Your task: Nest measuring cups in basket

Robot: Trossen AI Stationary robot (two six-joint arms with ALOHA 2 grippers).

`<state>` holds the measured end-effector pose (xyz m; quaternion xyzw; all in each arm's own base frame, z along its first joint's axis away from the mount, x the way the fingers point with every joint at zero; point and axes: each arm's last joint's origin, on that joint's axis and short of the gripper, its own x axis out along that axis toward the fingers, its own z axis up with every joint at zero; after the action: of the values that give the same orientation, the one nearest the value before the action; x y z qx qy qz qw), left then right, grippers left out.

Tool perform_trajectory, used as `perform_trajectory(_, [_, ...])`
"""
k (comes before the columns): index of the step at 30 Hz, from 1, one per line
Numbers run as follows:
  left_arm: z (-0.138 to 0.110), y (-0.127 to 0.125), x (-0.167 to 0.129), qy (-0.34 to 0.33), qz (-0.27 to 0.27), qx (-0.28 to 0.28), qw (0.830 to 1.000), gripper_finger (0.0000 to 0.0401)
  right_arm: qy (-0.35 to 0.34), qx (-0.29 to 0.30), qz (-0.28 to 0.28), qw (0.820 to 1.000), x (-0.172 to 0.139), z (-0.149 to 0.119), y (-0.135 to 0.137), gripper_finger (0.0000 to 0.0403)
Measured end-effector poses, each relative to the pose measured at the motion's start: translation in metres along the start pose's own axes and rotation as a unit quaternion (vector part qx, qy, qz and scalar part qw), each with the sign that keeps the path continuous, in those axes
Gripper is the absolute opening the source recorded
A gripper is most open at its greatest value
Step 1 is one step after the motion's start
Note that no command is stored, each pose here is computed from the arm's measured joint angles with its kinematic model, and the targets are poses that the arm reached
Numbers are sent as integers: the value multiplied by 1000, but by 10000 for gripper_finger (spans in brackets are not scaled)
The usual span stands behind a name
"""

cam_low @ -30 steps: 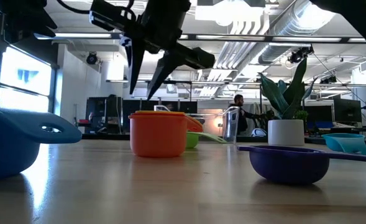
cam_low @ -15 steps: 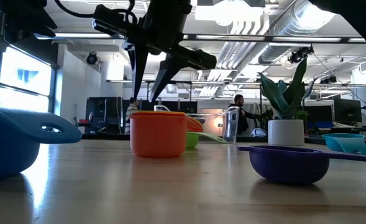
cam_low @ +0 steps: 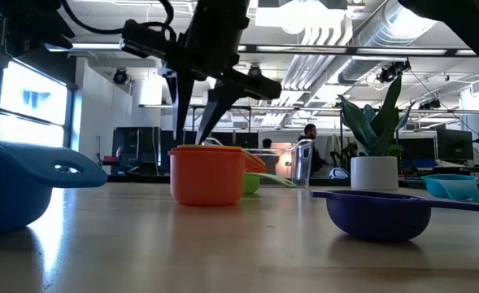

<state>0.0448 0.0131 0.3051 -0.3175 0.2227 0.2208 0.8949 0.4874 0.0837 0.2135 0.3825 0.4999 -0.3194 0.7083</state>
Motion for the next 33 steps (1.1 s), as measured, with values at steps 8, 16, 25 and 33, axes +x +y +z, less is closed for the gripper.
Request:
perform_trajectory(8, [0, 0, 0, 0, 0, 0, 1000, 90, 8, 0, -2, 1000, 10, -1, 1, 110])
perform_trajectory(16, [0, 0, 0, 0, 0, 0, 1000, 90, 14, -3, -2, 1000, 16, -2, 2, 110])
perform_trajectory(25, [0, 0, 0, 0, 0, 0, 1000, 90, 22, -3, -1, 1000, 16, -3, 1, 68])
perform_trajectory(33, [0, 0, 0, 0, 0, 0, 1000, 90, 22, -5, -1, 1000, 16, -3, 1, 15])
